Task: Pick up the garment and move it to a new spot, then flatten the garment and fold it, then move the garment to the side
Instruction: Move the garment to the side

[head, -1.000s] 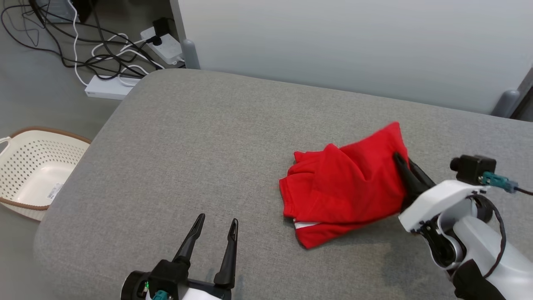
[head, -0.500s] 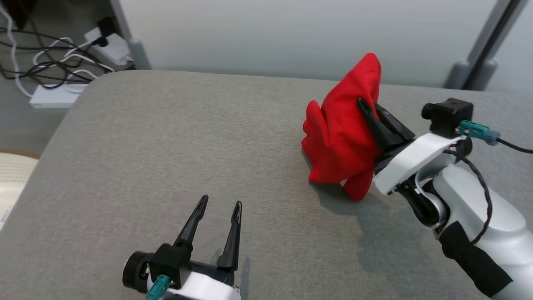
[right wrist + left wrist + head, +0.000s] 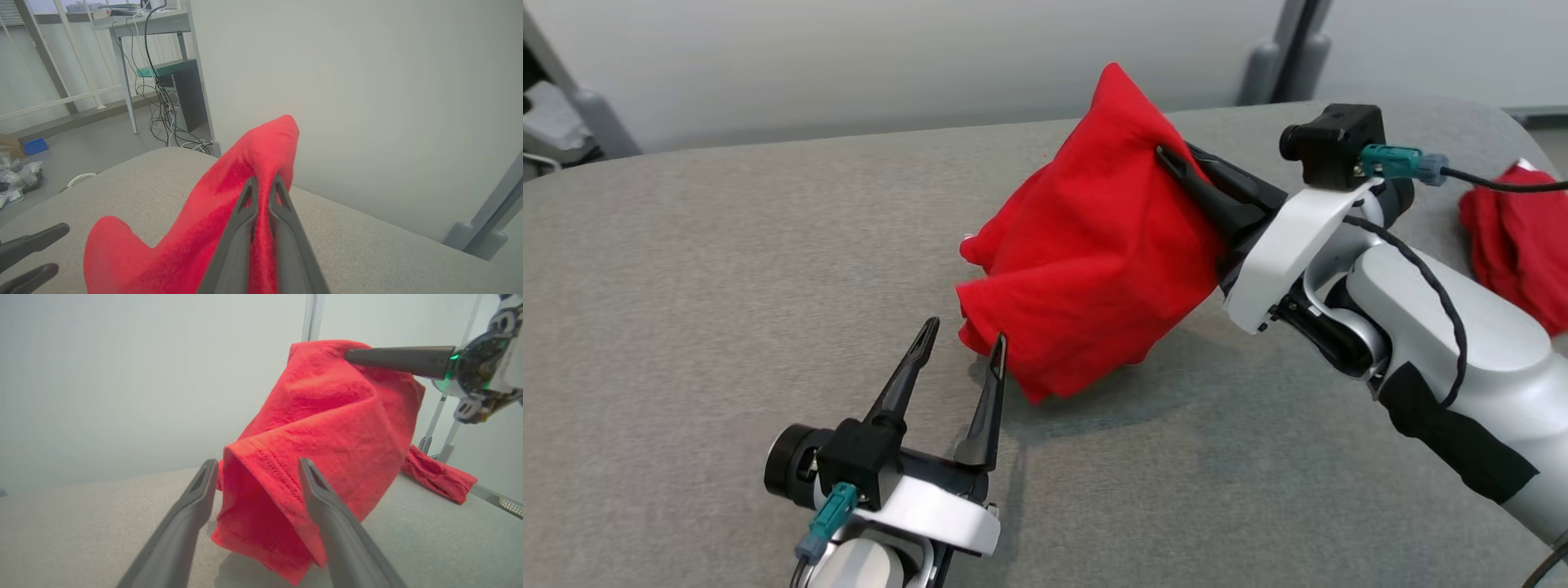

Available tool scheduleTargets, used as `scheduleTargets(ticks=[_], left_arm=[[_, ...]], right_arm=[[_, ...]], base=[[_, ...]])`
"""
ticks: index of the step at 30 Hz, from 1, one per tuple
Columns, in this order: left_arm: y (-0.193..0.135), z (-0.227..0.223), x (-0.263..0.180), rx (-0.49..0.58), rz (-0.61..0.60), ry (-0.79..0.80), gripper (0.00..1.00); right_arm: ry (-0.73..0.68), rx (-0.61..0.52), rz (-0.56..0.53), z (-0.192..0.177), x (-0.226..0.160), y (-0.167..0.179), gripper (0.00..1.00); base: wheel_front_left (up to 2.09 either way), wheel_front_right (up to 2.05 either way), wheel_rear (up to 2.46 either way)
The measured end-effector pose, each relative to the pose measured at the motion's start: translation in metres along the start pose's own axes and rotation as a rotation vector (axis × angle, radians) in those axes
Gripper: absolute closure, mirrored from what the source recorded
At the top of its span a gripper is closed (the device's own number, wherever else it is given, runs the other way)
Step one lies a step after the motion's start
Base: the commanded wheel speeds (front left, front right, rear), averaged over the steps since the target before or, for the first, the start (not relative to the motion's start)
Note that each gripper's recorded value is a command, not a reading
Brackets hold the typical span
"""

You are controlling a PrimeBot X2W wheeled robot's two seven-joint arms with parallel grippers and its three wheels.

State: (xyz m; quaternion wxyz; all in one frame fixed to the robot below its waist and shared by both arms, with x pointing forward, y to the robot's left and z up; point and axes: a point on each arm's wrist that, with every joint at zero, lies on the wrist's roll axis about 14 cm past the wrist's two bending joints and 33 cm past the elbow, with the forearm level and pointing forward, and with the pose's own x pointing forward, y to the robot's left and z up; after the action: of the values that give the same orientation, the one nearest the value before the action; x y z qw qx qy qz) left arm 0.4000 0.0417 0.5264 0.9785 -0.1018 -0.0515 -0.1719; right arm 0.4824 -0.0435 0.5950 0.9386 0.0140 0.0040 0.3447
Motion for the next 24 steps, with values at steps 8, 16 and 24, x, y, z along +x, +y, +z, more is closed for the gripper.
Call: scheduleTargets(ticks=[8,16,24], left_arm=[[-0.025,-0.017,0.023,-0.020,-0.095,0.028,0.00],[-0.041,-0.031,0.033,-0.030,-0.154,0.056,0.00],[-0.050,-0.043,0.039,-0.021,-0.200,0.077,0.00]], right_arm=[[0.103,0.041,-0.171,-0.036,-0.038,-0.062,1.00],[0.151,0.014,-0.295,-0.049,-0.070,-0.103,1.00],[0.181,-0.035,-0.356,-0.052,-0.083,-0.129,1.00]], base=[[0.00,0.00,0.00],[0.00,0.00,0.00],[0.00,0.00,0.00]])
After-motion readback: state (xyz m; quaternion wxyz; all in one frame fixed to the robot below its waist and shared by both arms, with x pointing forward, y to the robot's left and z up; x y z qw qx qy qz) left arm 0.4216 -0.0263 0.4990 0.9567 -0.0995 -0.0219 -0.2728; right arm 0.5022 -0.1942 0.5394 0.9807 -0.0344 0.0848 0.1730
